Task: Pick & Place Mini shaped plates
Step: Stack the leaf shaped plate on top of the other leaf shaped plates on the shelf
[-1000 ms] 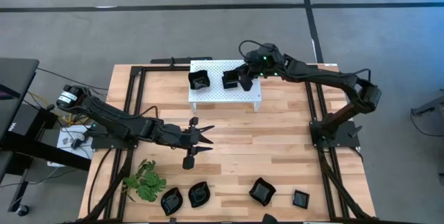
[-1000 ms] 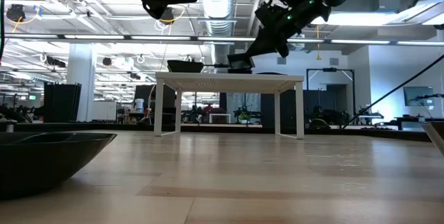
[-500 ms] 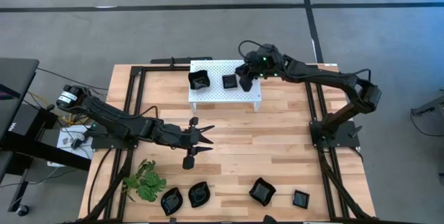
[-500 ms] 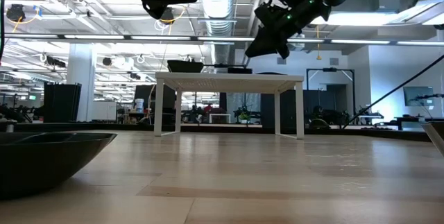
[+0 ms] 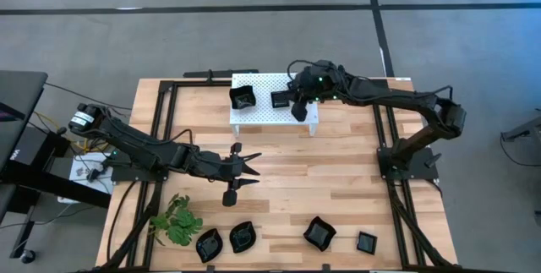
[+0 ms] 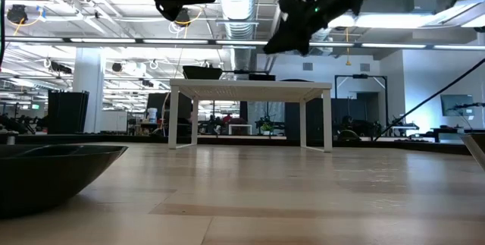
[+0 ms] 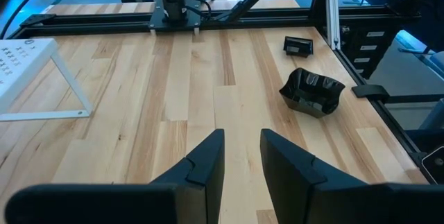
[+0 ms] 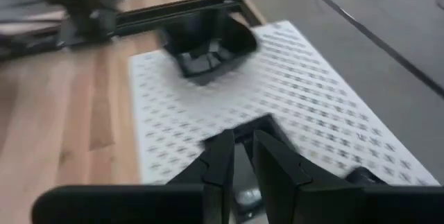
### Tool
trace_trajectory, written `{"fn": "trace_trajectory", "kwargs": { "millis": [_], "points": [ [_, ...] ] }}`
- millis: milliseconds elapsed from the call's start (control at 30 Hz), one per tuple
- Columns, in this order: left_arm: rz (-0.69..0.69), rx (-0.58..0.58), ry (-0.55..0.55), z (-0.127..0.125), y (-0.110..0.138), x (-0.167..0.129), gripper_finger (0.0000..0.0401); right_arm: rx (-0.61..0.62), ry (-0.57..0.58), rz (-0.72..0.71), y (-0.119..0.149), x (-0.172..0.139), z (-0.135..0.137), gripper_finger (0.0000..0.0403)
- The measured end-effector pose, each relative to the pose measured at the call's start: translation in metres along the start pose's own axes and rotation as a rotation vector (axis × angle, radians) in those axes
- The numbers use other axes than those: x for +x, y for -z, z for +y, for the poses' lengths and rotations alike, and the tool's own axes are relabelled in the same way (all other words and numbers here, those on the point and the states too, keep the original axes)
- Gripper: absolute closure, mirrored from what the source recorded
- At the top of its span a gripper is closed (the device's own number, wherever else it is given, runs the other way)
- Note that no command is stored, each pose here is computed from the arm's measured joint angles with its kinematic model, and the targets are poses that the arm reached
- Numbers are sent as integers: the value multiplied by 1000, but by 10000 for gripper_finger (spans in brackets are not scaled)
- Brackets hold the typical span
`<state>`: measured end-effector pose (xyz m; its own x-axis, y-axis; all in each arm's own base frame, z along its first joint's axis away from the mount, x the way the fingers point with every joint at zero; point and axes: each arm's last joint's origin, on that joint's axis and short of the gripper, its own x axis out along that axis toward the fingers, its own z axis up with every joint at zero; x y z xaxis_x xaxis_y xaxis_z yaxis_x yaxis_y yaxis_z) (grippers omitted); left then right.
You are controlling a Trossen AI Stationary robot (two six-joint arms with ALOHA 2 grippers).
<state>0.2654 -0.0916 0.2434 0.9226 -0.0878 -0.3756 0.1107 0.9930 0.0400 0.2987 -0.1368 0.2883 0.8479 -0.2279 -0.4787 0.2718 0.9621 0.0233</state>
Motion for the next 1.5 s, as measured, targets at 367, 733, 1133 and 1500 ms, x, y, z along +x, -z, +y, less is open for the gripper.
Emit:
{"fn": "trace_trajectory", "kwargs": {
  "millis": [367,733,1133,1500],
  "points": [
    [10,48,-6,-10,1,9,306,-345,-195,-118,-21,-79,75,351],
    [82,-108,68,-15,-5,34,284,-302,-343,-189,63,-114,101,351],
    [610,-645,223,-54,65,62,256,-312,-373,-366,81,-103,109,351],
    [710,-688,213,-69,77,49,256,-306,-373,-371,81,-102,109,351]
  ]
}}
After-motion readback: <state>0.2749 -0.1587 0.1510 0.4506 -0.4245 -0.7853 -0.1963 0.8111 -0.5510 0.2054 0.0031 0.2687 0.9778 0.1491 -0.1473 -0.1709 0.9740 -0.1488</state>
